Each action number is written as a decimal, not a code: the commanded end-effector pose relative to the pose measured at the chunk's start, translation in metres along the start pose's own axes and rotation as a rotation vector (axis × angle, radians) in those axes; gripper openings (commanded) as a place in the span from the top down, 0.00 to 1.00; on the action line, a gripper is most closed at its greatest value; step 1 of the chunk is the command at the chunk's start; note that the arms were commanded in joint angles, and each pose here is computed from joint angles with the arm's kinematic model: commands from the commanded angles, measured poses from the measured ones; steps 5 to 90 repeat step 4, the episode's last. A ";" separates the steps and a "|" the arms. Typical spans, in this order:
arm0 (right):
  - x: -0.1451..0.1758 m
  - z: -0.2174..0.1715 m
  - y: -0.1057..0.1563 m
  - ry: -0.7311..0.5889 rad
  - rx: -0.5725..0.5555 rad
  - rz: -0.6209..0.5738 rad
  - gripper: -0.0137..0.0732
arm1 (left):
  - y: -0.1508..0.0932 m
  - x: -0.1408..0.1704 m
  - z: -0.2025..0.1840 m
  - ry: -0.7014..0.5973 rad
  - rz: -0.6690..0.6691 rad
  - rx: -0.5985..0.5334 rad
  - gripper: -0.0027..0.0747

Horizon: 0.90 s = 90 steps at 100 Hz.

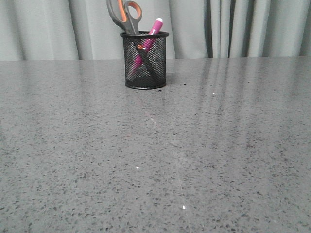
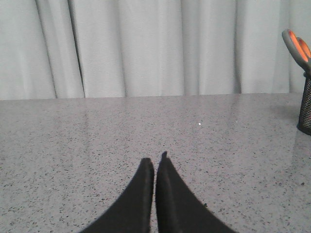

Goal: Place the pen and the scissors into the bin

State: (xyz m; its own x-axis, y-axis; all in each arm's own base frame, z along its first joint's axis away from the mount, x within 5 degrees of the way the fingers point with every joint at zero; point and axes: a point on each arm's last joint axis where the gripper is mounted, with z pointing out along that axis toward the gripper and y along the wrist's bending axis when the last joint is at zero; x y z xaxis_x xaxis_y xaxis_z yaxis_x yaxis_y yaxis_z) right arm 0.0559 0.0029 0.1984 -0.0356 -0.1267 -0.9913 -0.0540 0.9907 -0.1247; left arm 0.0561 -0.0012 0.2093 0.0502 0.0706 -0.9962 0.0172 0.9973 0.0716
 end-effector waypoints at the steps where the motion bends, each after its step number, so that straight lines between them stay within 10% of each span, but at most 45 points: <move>1: -0.003 -0.001 -0.001 -0.073 0.016 -0.006 0.93 | 0.000 0.006 -0.001 -0.065 -0.015 -0.005 0.99; 90: -0.003 -0.001 -0.001 -0.073 0.016 -0.006 0.93 | 0.000 0.006 -0.001 -0.065 -0.015 -0.005 0.99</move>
